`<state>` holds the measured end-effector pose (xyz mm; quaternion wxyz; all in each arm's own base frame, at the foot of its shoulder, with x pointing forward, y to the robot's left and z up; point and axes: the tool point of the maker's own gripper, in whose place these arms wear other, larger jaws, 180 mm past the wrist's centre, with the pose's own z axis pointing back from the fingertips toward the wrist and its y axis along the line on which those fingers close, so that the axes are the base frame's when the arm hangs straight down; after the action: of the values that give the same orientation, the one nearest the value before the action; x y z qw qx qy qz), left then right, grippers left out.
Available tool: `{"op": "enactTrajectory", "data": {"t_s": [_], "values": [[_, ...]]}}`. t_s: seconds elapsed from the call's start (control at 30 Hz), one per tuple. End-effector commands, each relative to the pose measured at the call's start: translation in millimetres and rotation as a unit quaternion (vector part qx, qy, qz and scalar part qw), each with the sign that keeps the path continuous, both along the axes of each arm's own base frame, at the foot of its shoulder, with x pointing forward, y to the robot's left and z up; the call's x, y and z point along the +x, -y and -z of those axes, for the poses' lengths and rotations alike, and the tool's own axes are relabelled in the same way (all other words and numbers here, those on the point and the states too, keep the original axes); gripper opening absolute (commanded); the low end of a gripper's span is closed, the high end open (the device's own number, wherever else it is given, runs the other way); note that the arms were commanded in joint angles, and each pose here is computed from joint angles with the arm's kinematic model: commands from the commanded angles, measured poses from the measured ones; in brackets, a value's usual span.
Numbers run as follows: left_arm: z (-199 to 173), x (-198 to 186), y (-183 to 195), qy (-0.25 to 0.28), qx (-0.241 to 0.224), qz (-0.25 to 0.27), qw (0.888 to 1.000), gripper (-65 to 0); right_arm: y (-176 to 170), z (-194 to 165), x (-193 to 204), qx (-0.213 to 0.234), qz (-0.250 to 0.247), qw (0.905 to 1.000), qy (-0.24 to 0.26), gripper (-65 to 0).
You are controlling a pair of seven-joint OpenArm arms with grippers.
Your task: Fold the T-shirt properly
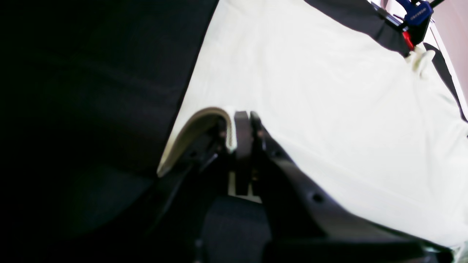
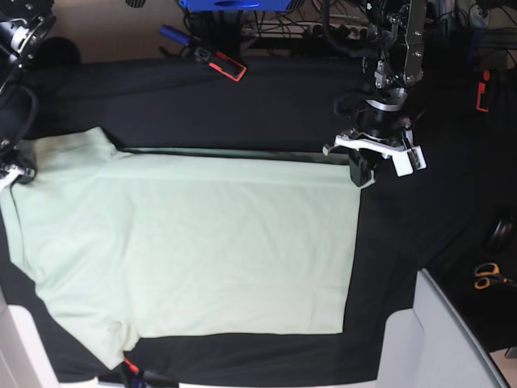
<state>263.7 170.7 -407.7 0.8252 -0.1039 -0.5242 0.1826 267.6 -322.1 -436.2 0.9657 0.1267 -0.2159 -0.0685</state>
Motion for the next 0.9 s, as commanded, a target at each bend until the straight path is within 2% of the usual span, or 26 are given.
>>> {"op": "enactTrajectory", "data": {"t_s": [0.0, 0.4, 0.87], "values": [[-12, 8, -2, 0.024, 0.003, -0.002, 1.0, -65.0, 14, -23, 24, -0.017, -0.001, 0.9989, 0.044, -64.9], [-1, 20, -7, 0.016, 0.005, -0.007, 1.0, -65.0, -2, -18, 50, 0.006, -0.02, 0.9985, 0.05, -64.9], [4, 33, -6, 0.0, 0.0, -0.001, 1.0, -65.0, -17, -30, 76, -0.003, -0.052, 0.9958, 0.075, -64.9]]}}
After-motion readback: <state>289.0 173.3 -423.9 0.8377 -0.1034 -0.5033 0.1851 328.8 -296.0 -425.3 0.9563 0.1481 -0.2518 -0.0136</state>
